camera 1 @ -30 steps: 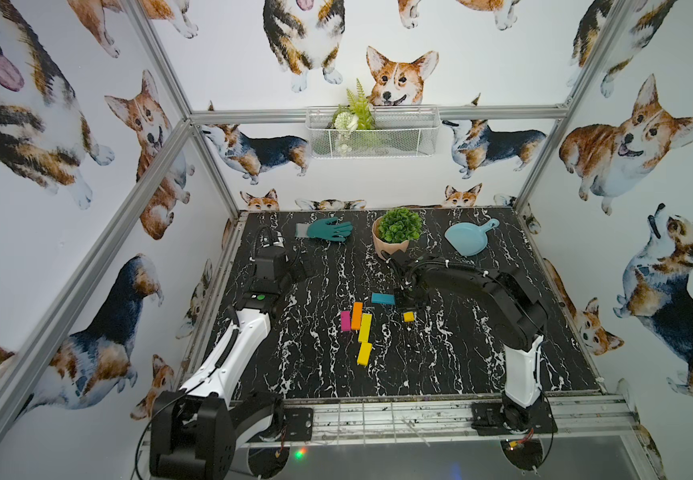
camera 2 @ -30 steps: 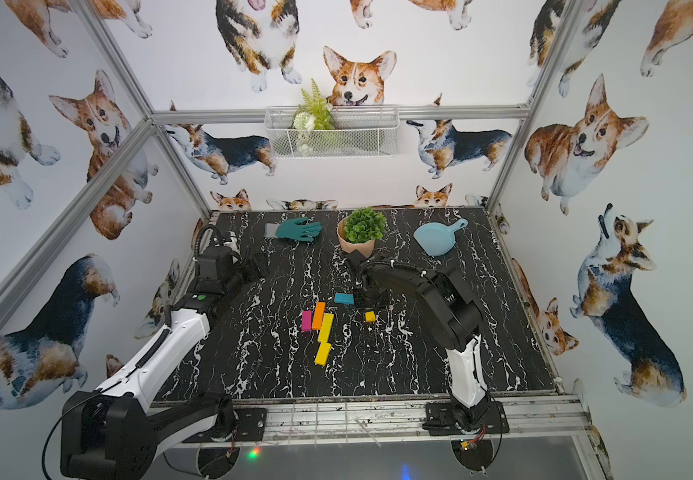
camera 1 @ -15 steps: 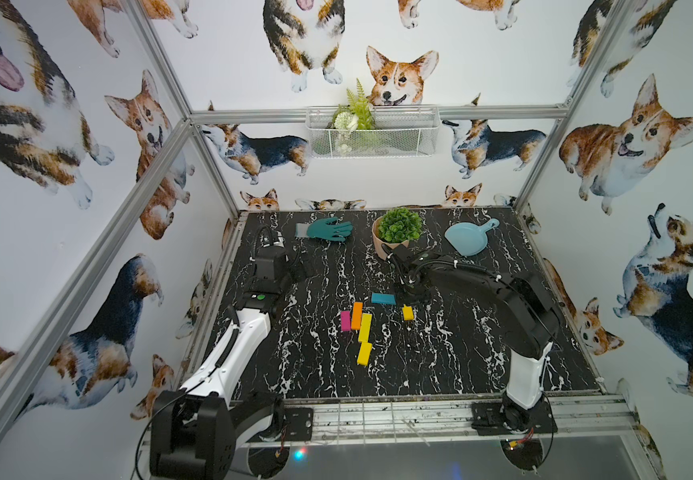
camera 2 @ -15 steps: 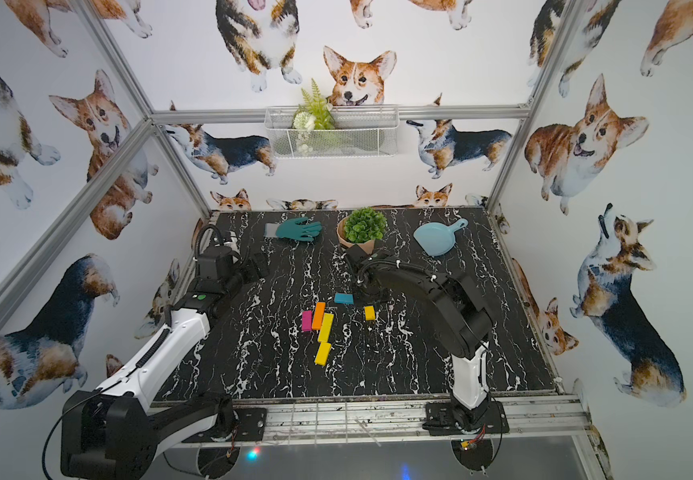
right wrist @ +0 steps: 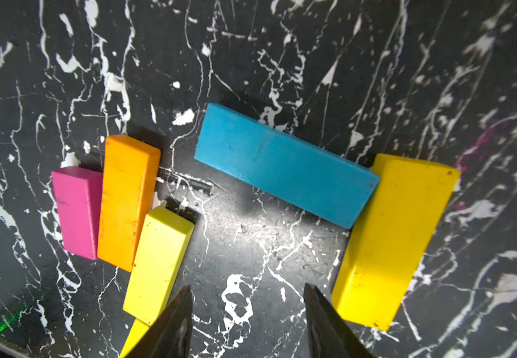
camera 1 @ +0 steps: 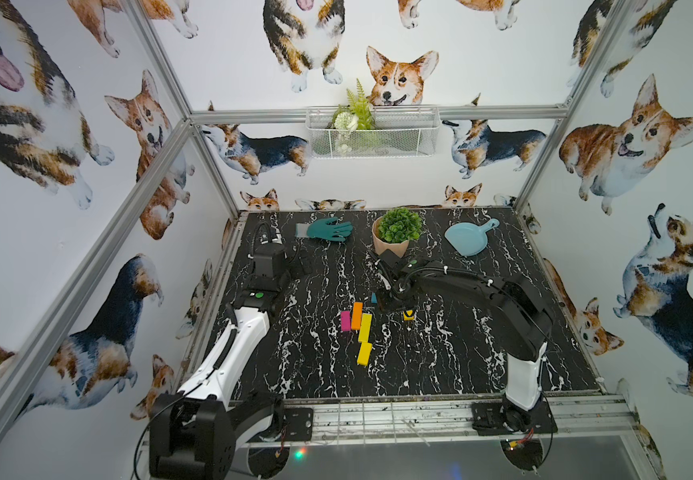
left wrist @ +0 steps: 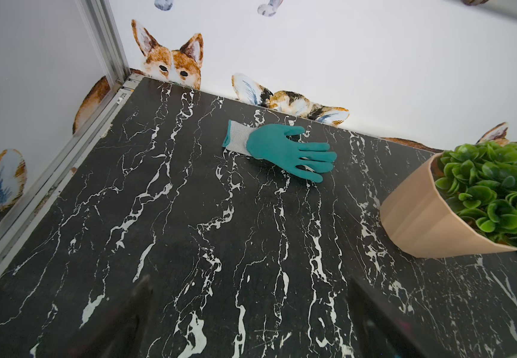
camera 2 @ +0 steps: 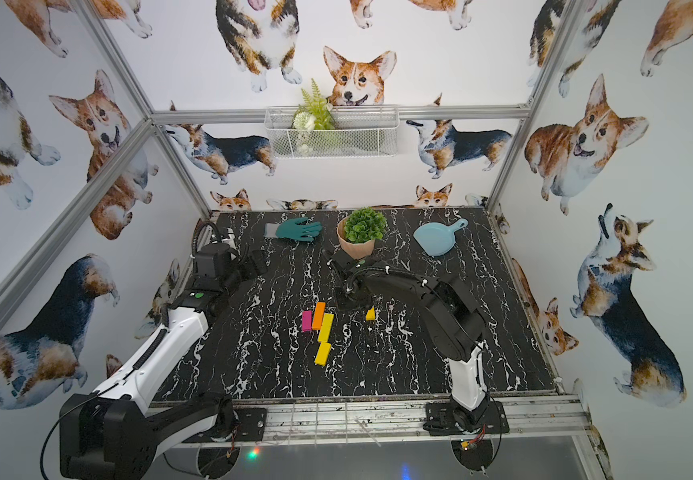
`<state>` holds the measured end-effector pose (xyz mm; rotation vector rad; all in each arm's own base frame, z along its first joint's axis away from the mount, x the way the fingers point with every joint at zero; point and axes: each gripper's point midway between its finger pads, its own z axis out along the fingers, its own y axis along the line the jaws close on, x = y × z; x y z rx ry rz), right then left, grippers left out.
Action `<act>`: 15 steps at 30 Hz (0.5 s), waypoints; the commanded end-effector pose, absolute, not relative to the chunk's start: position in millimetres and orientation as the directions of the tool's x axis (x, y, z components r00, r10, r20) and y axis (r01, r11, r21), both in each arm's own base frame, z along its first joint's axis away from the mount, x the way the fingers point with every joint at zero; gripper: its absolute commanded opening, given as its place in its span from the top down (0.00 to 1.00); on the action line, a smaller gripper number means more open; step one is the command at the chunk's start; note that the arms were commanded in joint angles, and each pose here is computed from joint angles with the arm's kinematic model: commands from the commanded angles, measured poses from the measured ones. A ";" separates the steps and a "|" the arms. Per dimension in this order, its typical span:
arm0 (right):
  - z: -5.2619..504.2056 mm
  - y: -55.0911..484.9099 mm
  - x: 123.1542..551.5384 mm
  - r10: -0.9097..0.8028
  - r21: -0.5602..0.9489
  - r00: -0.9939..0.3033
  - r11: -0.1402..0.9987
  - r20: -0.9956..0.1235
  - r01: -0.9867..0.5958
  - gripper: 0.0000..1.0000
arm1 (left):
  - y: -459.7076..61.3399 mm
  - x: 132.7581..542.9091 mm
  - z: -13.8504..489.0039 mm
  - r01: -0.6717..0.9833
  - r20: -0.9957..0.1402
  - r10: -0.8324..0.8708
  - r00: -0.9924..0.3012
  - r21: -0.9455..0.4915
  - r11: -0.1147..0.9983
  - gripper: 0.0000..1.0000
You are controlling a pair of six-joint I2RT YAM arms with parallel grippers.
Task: Assemble the letter p with building blocks
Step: Assemble the building block at the center of the board, then adjust the building block at the center of the board.
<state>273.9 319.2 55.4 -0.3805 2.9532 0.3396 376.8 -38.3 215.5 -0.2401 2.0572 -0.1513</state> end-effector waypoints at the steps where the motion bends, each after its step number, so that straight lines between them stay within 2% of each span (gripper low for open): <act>1: 50.3 327.9 272.4 -0.196 0.239 -0.970 0.945 -0.141 -0.226 0.40 | -35.2 376.8 221.2 -0.114 -0.862 -0.223 -0.455 -0.193 0.975 0.00; 15: 31.8 317.0 281.5 -0.190 0.147 -0.973 0.967 -0.128 -0.208 0.39 | -35.4 375.3 219.6 -0.112 -0.860 -0.224 -0.458 -0.194 0.974 0.00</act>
